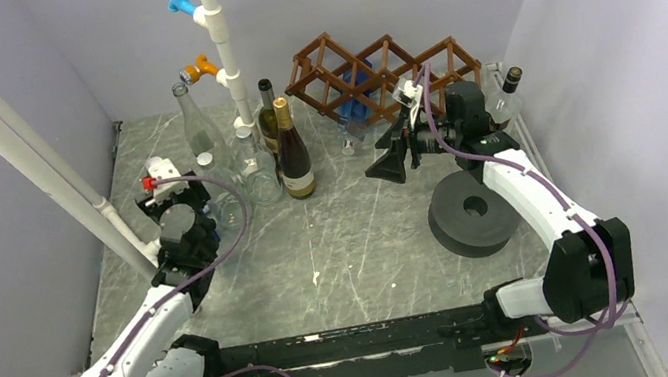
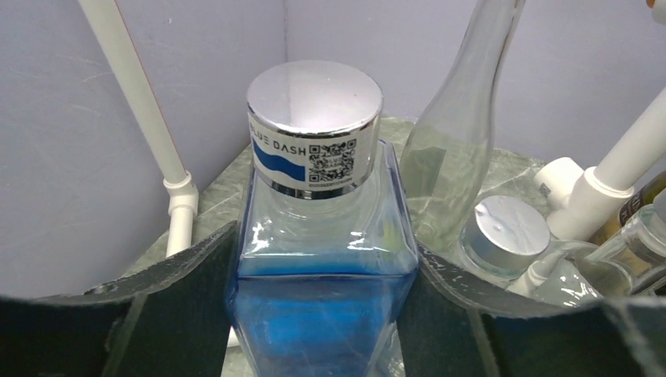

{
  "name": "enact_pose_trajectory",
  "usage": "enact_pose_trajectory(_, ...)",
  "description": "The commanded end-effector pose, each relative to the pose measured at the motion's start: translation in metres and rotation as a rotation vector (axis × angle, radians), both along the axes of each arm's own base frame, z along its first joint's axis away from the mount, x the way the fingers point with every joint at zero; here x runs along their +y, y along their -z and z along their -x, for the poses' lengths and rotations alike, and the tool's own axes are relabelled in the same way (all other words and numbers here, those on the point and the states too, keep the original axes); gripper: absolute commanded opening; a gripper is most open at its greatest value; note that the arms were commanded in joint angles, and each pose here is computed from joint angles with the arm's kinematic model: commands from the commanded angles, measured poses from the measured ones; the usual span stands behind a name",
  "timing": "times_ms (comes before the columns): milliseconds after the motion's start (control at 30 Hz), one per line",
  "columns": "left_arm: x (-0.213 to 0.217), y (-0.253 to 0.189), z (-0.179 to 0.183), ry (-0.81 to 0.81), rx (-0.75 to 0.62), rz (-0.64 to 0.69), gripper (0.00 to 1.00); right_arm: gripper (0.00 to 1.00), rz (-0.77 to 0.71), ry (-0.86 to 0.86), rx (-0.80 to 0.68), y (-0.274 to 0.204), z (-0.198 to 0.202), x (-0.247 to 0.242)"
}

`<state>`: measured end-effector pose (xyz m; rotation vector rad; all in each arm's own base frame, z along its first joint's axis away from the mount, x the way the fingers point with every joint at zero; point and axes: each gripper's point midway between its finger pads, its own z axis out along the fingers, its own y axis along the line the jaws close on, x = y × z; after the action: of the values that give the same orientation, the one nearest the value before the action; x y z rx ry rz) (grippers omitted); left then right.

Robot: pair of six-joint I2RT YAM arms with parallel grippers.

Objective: Take the wine bottle off the wine rack
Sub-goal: Place the wine bottle at the center of the board.

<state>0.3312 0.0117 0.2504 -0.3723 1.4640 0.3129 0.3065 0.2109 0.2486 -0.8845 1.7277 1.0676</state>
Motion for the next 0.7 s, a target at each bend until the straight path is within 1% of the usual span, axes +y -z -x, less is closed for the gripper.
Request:
enact_pose_trajectory(0,0.005,-0.041,0.008,-0.017,-0.144,0.083,0.74,1.0,-0.013,-0.014,-0.029,-0.005,-0.001,0.001)
enact_pose_trajectory(67,0.006,-0.043,0.01,-0.015,-0.145,0.091,0.82,1.0,-0.013,-0.015,-0.031,-0.005,-0.001,0.002)
enact_pose_trajectory(167,0.005,-0.045,0.014,-0.001,-0.149,0.105,0.89,1.0,-0.013,-0.013,-0.031,-0.005,-0.001,0.001)
enact_pose_trajectory(267,0.003,-0.047,0.017,0.019,-0.149,0.125,0.99,1.0,-0.013,-0.012,-0.033,-0.005,-0.001,0.001)
enact_pose_trajectory(500,-0.005,-0.062,0.024,0.082,-0.137,0.183,0.99,1.0,-0.012,-0.011,-0.035,-0.006,-0.001,0.001)
enact_pose_trajectory(667,-0.005,-0.071,0.032,0.078,-0.117,0.247,1.0,1.0,-0.01,-0.012,-0.034,-0.006,-0.001,0.001)
